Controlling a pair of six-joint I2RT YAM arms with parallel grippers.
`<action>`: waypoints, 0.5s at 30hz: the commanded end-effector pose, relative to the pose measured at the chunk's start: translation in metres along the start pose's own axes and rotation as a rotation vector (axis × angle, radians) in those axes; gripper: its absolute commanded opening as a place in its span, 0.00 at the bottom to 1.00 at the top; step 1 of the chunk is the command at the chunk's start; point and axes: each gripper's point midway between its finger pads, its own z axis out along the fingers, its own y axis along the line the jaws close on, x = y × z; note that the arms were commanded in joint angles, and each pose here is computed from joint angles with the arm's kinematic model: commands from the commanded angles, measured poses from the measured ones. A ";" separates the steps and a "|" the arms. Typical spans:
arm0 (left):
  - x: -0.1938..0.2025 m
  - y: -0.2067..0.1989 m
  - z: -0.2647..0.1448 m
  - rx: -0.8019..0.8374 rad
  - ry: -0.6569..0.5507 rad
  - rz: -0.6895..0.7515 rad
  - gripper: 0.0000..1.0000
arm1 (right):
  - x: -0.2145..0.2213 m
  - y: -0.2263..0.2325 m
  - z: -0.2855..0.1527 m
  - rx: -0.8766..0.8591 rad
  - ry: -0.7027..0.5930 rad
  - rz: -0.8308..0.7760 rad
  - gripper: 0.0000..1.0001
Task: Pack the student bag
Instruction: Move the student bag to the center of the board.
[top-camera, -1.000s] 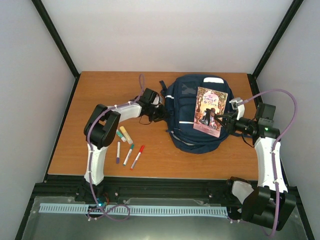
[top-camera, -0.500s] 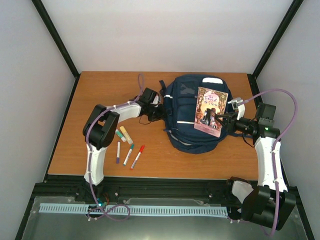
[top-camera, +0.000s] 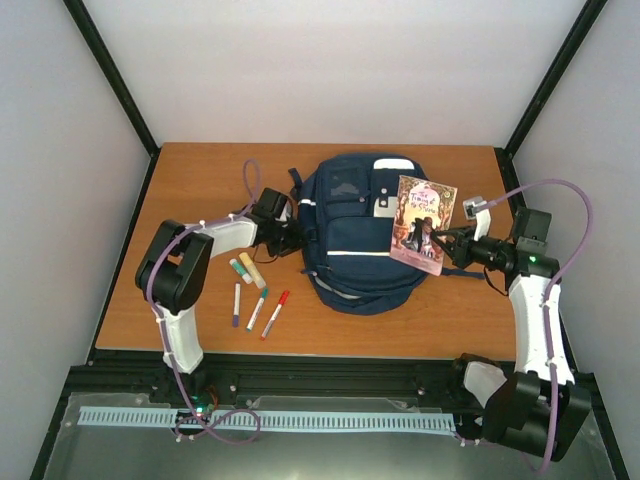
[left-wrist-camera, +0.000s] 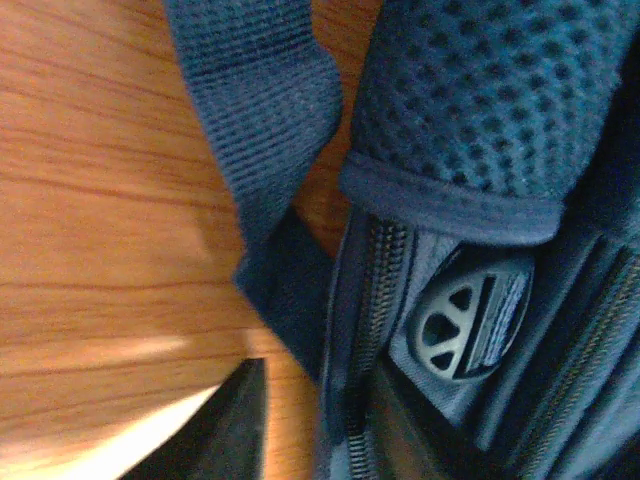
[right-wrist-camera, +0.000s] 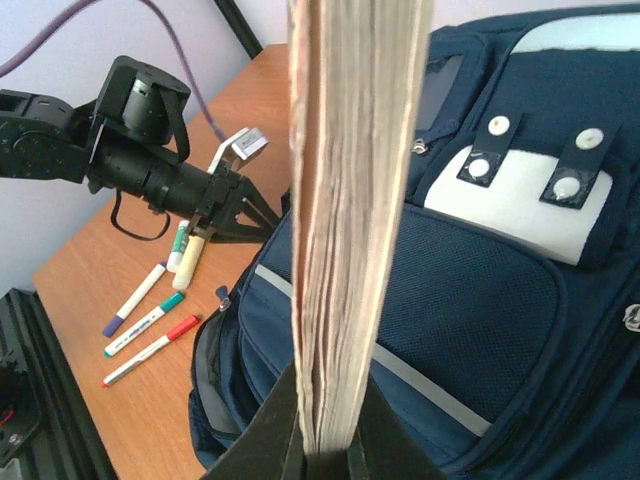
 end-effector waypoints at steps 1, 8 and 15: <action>-0.004 0.022 -0.025 -0.131 -0.064 -0.010 0.38 | -0.013 0.004 -0.013 0.063 -0.057 -0.085 0.03; 0.005 -0.059 -0.099 -0.022 -0.189 0.310 0.56 | -0.026 -0.010 -0.017 0.128 -0.049 -0.059 0.03; 0.090 -0.147 -0.101 0.088 -0.066 0.787 0.55 | -0.030 -0.047 -0.048 0.359 -0.037 -0.025 0.03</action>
